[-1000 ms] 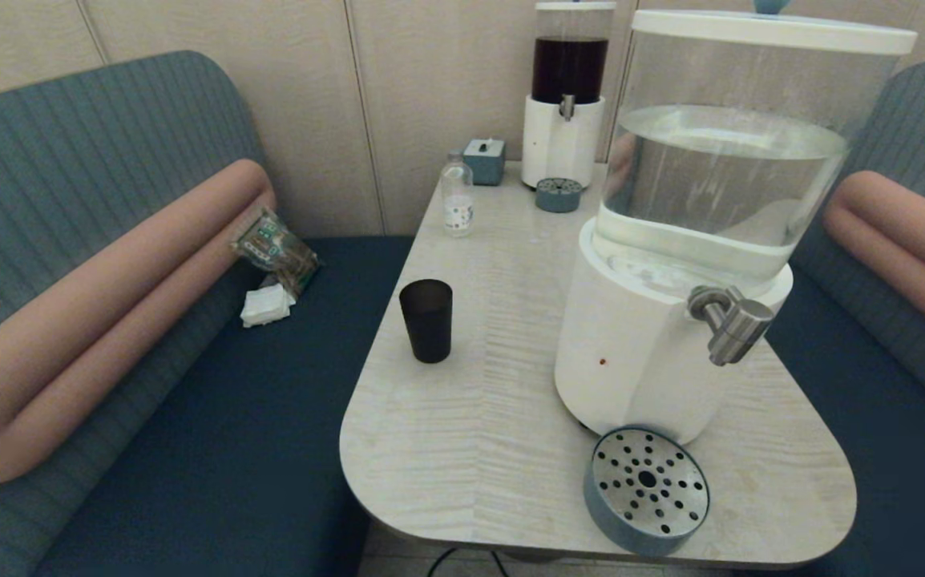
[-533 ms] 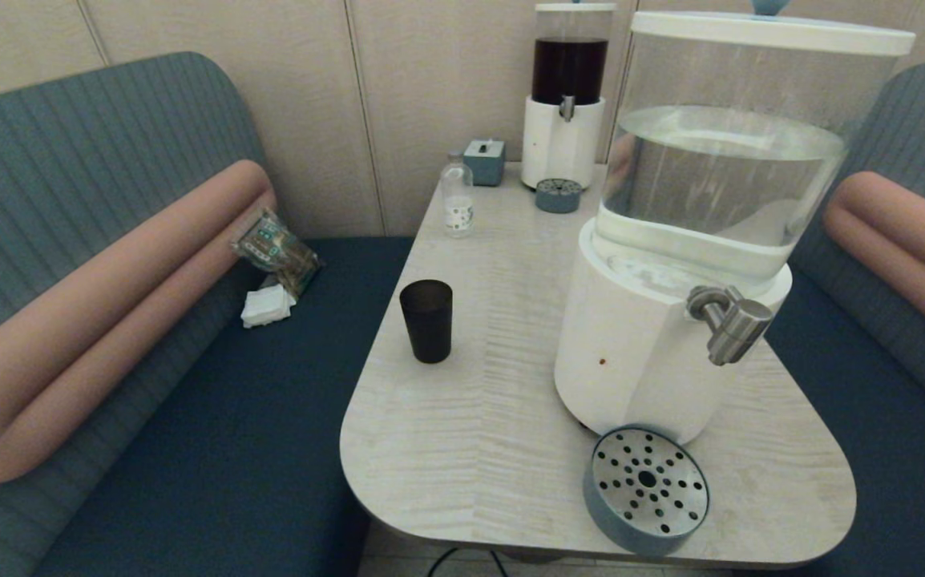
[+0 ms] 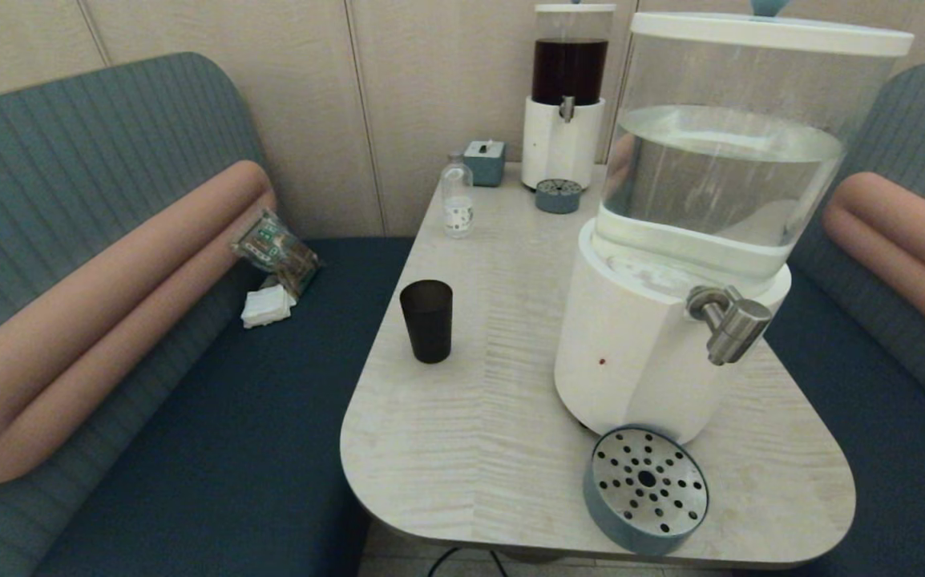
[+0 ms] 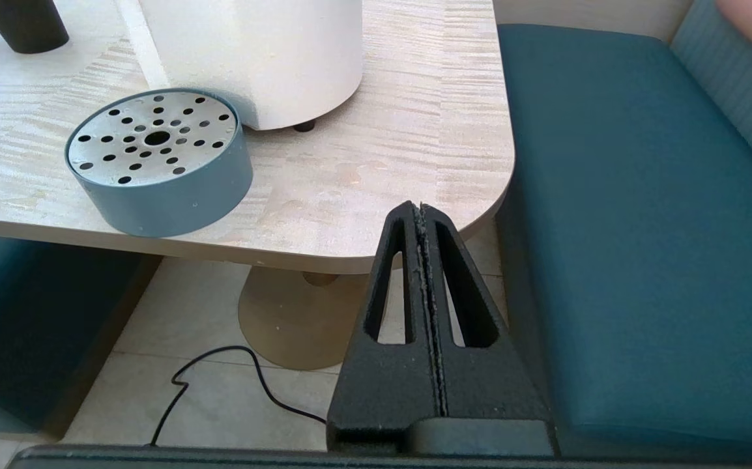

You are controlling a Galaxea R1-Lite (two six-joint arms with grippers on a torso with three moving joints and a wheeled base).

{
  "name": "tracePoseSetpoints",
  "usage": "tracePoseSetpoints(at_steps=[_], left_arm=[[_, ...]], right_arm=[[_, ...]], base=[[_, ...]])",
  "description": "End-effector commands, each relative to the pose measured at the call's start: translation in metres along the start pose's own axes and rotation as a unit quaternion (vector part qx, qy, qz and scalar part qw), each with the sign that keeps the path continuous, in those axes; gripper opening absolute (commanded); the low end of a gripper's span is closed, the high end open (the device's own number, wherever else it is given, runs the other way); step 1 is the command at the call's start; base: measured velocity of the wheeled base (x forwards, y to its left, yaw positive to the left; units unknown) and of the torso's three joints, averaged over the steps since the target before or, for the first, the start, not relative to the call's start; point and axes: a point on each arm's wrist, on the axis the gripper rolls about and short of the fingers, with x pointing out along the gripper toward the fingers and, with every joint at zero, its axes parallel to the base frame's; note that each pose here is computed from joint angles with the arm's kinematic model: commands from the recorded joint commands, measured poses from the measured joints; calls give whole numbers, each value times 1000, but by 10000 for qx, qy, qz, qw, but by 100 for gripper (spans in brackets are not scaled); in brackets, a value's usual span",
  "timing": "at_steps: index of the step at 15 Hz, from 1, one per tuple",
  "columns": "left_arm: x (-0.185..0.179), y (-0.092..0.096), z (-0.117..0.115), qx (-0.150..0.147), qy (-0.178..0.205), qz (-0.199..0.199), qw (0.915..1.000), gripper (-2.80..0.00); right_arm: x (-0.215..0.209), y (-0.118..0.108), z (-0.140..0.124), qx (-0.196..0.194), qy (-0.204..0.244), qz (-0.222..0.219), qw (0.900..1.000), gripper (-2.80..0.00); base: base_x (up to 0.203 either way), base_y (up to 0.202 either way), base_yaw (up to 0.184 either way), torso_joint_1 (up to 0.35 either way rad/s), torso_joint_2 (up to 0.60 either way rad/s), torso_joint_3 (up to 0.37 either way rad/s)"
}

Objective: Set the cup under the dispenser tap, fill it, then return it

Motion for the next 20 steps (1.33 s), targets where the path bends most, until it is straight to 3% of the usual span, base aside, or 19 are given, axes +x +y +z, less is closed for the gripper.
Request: tracePoseSetpoints(at_steps=[1, 4, 6, 8, 12, 20], left_arm=[[-4, -1, -22, 47, 249, -23, 9997, -280], [-6, -1, -42, -41, 933, 24, 9956, -280], [-9, -1, -54, -19, 1514, 105, 9884, -280], [-11, -1, -61, -27, 1845, 154, 9827, -280], [-12, -1, -60, -274, 1876, 235, 9816, -280], [-11, -1, -61, -300, 1846, 264, 9820, -280]], right_arm=[[0, 0, 0, 0, -2, -1, 10000, -280], [0, 0, 0, 0, -9, 0, 10000, -280], [0, 0, 0, 0, -2, -1, 10000, -280], [0, 0, 0, 0, -2, -1, 10000, -280], [0, 0, 0, 0, -2, -1, 10000, -280], [0, 0, 0, -7, -2, -1, 10000, -280]], base=[[0, 0, 0, 0, 0, 0], [0, 0, 0, 0, 0, 0], [0, 0, 0, 0, 0, 0], [0, 0, 0, 0, 0, 0], [0, 0, 0, 0, 0, 0], [0, 0, 0, 0, 0, 0]])
